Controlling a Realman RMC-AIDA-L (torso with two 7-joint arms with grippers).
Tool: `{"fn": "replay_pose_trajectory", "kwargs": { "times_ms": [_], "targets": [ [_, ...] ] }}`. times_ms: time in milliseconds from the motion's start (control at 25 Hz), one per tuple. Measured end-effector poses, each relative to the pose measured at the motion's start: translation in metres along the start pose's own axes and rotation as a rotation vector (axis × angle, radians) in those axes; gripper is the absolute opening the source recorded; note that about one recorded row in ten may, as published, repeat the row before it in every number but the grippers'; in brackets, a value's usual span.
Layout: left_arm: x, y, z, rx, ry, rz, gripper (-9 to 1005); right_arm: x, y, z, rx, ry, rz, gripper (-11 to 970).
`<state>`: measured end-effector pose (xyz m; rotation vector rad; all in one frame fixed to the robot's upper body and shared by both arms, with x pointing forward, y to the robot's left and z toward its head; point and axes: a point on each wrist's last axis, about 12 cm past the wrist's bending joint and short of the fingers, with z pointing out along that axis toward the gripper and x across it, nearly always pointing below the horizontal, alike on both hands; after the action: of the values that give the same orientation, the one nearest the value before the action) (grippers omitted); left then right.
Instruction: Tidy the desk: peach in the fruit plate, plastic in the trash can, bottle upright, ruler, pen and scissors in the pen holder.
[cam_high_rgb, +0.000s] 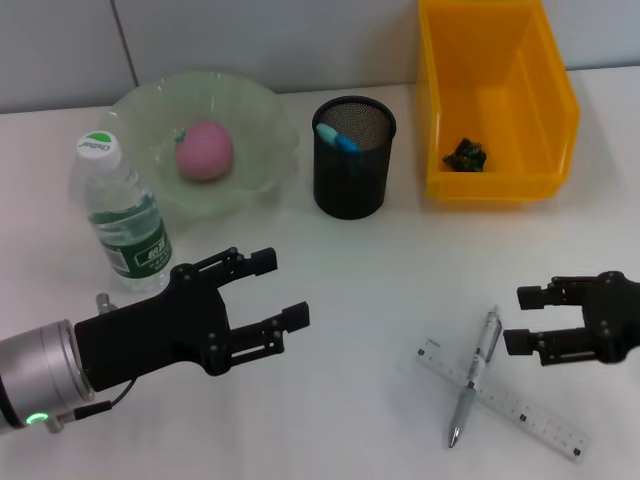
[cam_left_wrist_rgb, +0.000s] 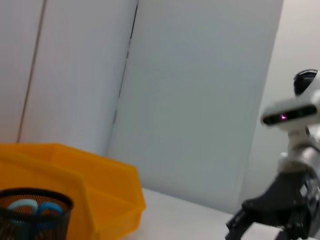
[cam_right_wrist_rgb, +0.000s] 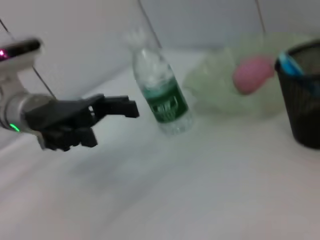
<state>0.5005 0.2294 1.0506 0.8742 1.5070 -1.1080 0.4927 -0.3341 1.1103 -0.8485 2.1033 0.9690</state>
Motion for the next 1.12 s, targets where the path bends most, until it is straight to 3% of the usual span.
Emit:
{"fn": "replay_pose_trajectory", "kwargs": {
  "times_ms": [40, 120, 160, 320, 560, 760, 920, 1120],
  "targets": [
    [0.001, 0.0, -0.001, 0.0, 0.005, 0.002, 776, 0.0, 0.0, 0.0, 0.0, 0.0, 0.0, 794],
    [0.003, -0.003, 0.0, 0.032, 0.035, 0.014, 776, -0.036, 0.008, 0.002, 0.03, 0.141, 0.019, 794],
    [0.003, -0.003, 0.0, 0.032, 0.035, 0.014, 776, -0.036, 0.008, 0.002, 0.03, 0.141, 0.019, 794],
    [0.003, -0.006, -0.003, 0.092, 0.1, 0.032, 776, -0.086, 0.02, 0.011, 0.071, 0.29, 0.047, 793],
    [0.0, -0.003, -0.011, 0.161, 0.228, 0.061, 776, -0.138, 0.027, 0.041, 0.13, 0.5, 0.073, 793],
    [0.002, -0.004, -0.012, 0.179, 0.275, 0.079, 776, -0.156, 0.033, 0.078, 0.173, 0.692, 0.046, 793],
    [0.002, -0.003, -0.012, 0.175, 0.281, 0.086, 776, -0.156, 0.04, 0.107, 0.17, 0.795, -0.005, 793],
    [0.001, -0.001, -0.013, 0.167, 0.278, 0.087, 776, -0.15, 0.041, 0.121, 0.192, 0.833, -0.05, 792]
  ]
}}
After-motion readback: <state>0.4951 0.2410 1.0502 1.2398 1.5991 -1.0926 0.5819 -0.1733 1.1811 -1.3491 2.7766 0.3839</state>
